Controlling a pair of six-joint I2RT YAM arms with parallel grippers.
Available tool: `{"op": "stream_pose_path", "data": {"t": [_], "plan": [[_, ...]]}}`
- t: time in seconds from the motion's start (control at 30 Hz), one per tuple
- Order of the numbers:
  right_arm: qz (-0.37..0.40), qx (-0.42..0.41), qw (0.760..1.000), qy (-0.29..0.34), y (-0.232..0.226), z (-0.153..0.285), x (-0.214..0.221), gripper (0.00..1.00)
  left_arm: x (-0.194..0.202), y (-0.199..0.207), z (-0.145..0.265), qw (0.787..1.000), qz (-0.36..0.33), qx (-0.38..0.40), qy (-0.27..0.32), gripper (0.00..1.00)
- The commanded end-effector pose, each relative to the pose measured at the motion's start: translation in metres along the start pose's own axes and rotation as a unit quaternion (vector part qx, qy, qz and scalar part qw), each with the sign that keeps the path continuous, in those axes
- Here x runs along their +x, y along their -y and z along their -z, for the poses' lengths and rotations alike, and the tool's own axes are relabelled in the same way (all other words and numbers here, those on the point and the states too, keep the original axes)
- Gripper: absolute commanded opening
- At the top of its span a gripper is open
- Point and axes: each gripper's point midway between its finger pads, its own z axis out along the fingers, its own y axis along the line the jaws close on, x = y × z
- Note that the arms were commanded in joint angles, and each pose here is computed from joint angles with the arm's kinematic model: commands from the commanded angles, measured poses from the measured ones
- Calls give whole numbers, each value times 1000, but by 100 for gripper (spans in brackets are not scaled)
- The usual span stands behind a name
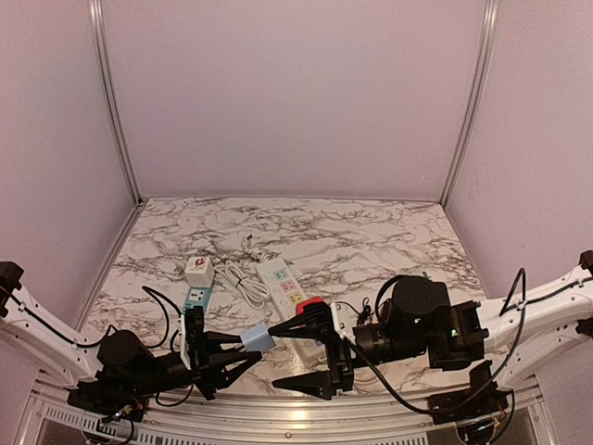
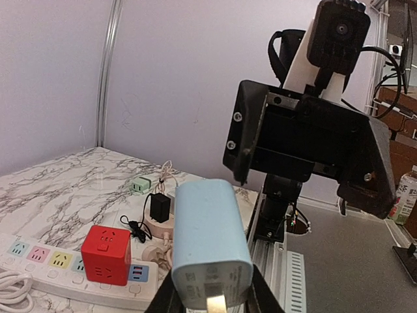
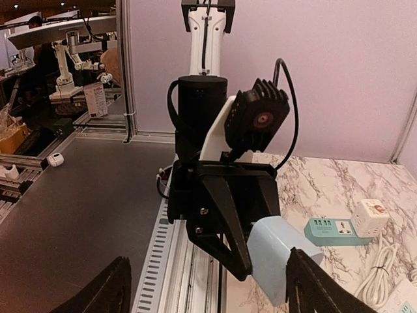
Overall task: Insert the plug
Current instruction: Adjust the plug.
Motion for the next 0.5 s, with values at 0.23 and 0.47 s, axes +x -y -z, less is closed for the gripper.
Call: {"op": "stream_pose_path", "data": {"t": [0.23, 0.47], "plan": [[-26, 0, 1000, 8, 13, 0, -4, 67, -9, 29, 1, 997, -21, 67, 13, 0], [-31, -13, 999, -11, 13, -9, 5, 64, -13, 30, 5, 997, -24, 69, 18, 0]]}}
